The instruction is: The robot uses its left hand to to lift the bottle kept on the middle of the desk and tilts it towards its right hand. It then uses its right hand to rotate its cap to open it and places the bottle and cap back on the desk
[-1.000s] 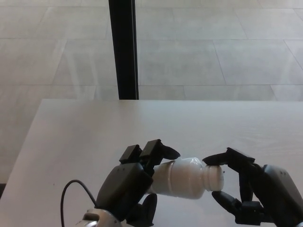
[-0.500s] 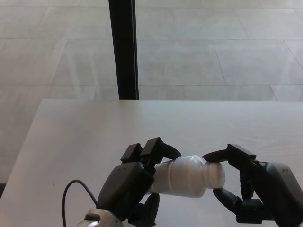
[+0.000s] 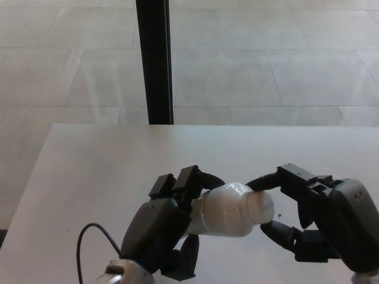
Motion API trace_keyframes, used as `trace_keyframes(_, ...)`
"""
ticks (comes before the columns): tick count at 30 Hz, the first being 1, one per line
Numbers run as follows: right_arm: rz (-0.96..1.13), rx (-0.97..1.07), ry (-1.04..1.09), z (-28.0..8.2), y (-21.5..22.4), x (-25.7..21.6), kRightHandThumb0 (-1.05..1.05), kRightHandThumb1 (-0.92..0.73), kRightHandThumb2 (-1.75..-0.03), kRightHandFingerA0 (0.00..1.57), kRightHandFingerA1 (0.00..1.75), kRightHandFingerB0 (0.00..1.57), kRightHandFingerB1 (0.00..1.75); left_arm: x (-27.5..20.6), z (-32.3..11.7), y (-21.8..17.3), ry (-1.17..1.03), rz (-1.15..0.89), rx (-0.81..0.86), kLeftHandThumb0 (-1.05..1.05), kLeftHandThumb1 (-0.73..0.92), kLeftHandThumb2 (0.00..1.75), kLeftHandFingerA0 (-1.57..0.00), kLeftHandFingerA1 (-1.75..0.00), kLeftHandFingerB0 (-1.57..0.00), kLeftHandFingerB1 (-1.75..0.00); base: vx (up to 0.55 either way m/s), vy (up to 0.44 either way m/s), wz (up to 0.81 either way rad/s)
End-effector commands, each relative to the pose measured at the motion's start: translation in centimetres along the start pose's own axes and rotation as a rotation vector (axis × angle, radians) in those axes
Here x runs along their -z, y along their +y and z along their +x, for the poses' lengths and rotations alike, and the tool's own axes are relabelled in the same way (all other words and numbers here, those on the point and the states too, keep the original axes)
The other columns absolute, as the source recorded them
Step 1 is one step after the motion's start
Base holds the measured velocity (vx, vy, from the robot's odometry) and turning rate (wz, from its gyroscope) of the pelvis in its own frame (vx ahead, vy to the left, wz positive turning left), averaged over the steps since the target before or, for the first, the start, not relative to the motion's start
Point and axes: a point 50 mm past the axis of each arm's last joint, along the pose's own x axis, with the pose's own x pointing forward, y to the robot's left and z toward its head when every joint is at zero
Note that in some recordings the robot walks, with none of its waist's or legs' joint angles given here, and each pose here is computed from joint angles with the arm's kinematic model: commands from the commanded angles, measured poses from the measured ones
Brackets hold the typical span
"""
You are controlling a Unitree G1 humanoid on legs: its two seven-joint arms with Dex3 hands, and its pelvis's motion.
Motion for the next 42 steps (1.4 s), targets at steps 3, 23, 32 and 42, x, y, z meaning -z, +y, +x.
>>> trace_keyframes(3, -0.059, 0.038, -0.311, 0.8, -1.3, -1.7, -0.44, -0.72, -0.69, 0.96, 1.75, 0.72, 1.11, 0.8, -0.5, -0.2, 0.029, 0.020, 0.041, 0.24, 0.44, 1.70, -1.21, -1.74, -1.12, -1.53, 0.00, 0.000, 0.00)
trace_keyframes(23, -0.126, -0.217, -0.488, 0.8, -0.4, -2.5, -0.42, -0.60, -0.78, 1.01, 1.72, 0.89, 0.97, 1.0, -0.5, -0.1, 0.019, 0.027, 0.029, 0.05, 0.47, 1.43, -1.23, -1.75, -1.10, -1.52, 0.00, 0.000, 0.00)
trace_keyframes(32, -0.258, -0.350, -0.598, 1.9, -1.6, -2.6, -0.43, -0.53, -1.04, 1.24, 1.34, 0.84, 0.96, 0.9, -0.6, 0.0, 0.036, 0.021, 0.040, 0.10, 0.71, 1.33, -1.14, -1.23, -1.08, -1.17, 0.00, 0.000, 0.00)
trace_keyframes(42, -0.369, -0.441, -0.681, 2.9, -2.8, -3.1, -0.43, -0.48, -1.02, 1.24, 1.33, 0.85, 0.97, 1.2, -0.9, -0.1, 0.043, 0.021, 0.042, 0.15, 0.46, 1.59, -1.23, -1.75, -1.12, -1.52, 0.00, 0.000, 0.00)
